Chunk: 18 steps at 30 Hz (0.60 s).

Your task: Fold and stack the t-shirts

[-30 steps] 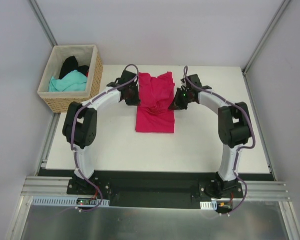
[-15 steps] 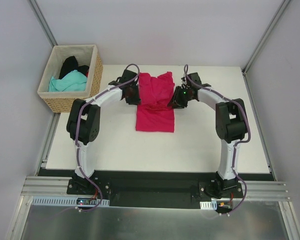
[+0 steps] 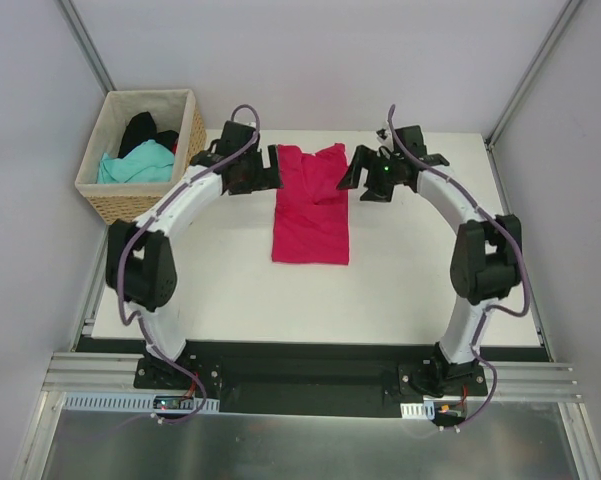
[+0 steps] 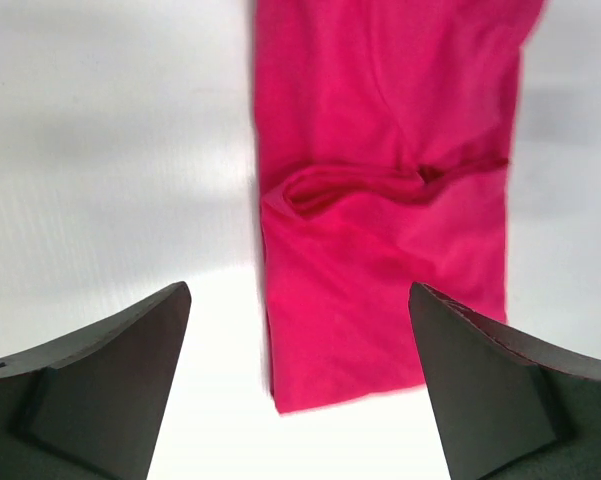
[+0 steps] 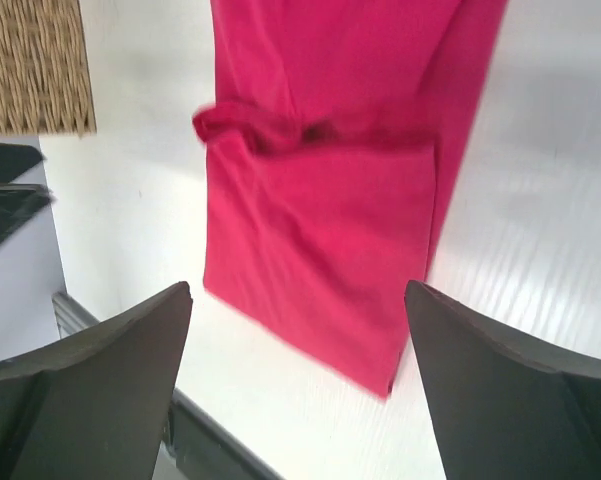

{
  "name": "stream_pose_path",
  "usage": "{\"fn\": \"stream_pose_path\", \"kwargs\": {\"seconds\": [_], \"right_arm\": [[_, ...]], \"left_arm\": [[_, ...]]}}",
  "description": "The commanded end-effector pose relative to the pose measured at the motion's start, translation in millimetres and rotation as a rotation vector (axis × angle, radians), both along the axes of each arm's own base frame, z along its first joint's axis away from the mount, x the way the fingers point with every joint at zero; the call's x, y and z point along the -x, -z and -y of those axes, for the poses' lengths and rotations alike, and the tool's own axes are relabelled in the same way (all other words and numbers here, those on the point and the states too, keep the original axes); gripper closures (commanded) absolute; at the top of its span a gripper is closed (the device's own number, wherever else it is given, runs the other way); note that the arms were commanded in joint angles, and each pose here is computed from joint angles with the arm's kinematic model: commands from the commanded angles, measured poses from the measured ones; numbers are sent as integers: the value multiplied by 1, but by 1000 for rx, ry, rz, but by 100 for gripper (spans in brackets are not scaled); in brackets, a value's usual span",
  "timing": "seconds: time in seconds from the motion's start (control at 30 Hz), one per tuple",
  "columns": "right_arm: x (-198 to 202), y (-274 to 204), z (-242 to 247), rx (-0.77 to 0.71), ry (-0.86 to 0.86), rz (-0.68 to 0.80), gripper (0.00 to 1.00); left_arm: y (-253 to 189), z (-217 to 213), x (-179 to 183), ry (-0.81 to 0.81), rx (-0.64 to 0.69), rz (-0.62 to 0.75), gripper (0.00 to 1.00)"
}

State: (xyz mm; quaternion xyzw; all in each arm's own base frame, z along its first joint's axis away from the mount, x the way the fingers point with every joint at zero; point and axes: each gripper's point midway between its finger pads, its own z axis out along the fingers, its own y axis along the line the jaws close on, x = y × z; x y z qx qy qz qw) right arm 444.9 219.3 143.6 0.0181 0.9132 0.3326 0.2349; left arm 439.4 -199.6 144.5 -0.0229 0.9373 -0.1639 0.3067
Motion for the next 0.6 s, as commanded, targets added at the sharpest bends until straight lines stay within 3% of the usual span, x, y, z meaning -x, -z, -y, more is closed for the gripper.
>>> {"fn": "stream_pose_path", "kwargs": {"seconds": [0.0, 0.17, 0.23, 0.37, 0.57], "right_arm": [[56, -12, 13, 49, -22, 1, 9], [123, 26, 27, 136, -36, -66, 11], [134, 33, 24, 141, -40, -85, 18], [126, 27, 10, 125, -22, -19, 21], [103, 21, 1, 130, 15, -9, 3]], "left_arm": [[-36, 9, 56, 98, 141, -20, 9], [4, 15, 101, 92, 254, -147, 16], [10, 22, 103, 105, 303, -146, 25], [11, 39, 84, 94, 394, -113, 34], [15, 58, 32, 74, 440, -31, 27]]}}
